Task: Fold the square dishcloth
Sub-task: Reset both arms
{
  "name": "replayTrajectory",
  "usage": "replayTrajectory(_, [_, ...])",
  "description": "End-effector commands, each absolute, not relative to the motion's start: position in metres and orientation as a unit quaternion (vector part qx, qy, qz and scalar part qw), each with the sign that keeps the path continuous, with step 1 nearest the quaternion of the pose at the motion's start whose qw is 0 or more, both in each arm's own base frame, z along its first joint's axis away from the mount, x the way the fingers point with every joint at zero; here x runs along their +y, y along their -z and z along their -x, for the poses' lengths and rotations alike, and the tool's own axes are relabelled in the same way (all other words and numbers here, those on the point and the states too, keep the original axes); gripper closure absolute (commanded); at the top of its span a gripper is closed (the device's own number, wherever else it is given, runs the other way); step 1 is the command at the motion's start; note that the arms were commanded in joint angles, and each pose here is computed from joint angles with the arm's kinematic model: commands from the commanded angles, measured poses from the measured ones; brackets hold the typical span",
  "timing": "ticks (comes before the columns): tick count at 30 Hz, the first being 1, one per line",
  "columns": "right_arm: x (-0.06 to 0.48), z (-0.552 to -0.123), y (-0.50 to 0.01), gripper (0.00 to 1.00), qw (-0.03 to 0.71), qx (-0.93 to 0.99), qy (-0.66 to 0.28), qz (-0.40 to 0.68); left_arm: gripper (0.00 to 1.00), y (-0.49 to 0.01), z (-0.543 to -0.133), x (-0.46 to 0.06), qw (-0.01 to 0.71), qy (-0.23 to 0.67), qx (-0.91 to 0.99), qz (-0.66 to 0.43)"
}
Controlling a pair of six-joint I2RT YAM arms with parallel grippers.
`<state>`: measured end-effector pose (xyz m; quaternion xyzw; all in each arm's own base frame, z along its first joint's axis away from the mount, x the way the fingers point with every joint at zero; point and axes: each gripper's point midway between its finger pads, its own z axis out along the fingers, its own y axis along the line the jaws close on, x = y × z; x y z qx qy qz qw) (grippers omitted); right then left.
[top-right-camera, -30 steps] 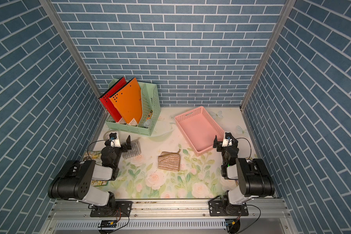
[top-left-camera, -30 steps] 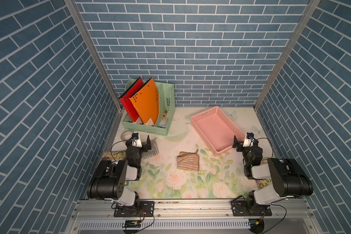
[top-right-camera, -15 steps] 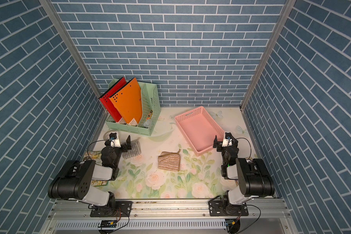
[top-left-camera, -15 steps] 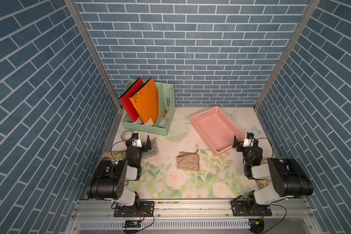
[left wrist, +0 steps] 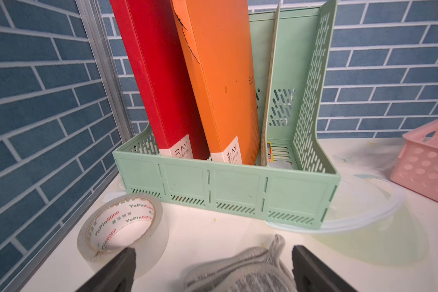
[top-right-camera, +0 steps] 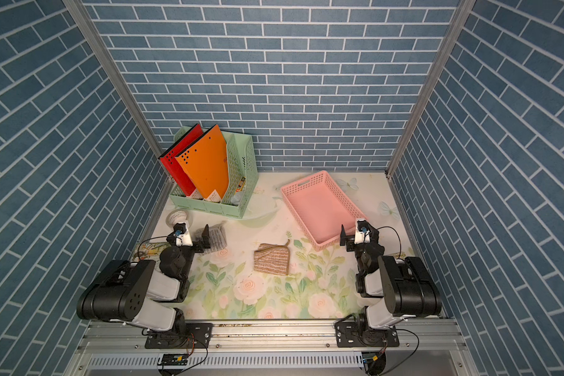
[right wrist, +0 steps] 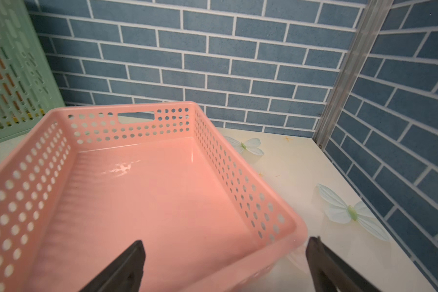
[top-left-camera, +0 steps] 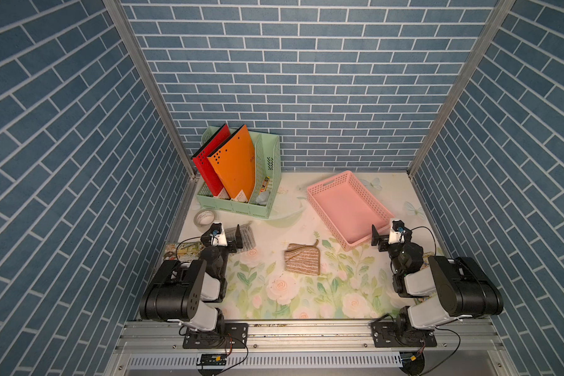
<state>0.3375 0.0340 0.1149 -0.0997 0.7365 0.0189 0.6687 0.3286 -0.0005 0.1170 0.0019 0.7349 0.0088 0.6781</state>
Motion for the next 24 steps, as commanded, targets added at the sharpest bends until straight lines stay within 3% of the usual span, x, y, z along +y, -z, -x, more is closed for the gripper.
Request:
replayTrajectory(1, [0.04, -0.345, -0.139, 0.0, 0.7, 0.704, -0.016, 0.122, 0.0, -0.164, -0.315, -0.003, 0.751, -0.006, 0.66, -0.007])
replayTrajectory(3, [0.015, -0.373, -0.127, 0.0, 0.665, 0.745, 0.017, 0.05, 0.0, -0.153, -0.333, 0.012, 0.726, -0.028, 0.686, 0.031])
replayTrajectory(5, [0.012, -0.369, -0.128, 0.0, 0.67, 0.741, 0.02, 0.043, 0.0, -0.137, -0.362, 0.033, 0.68, -0.059, 0.725, 0.093])
replayTrajectory(8, [0.011, -0.373, -0.126, 0.0, 0.663, 0.748, 0.024, 0.038, 0.0, -0.133, -0.37, 0.006, 0.672, -0.033, 0.739, 0.024])
replayTrajectory(24, [0.014, -0.373, -0.125, 0.0, 0.662, 0.748, 0.02, 0.046, 0.0, -0.133, -0.371, 0.009, 0.673, -0.023, 0.739, 0.025])
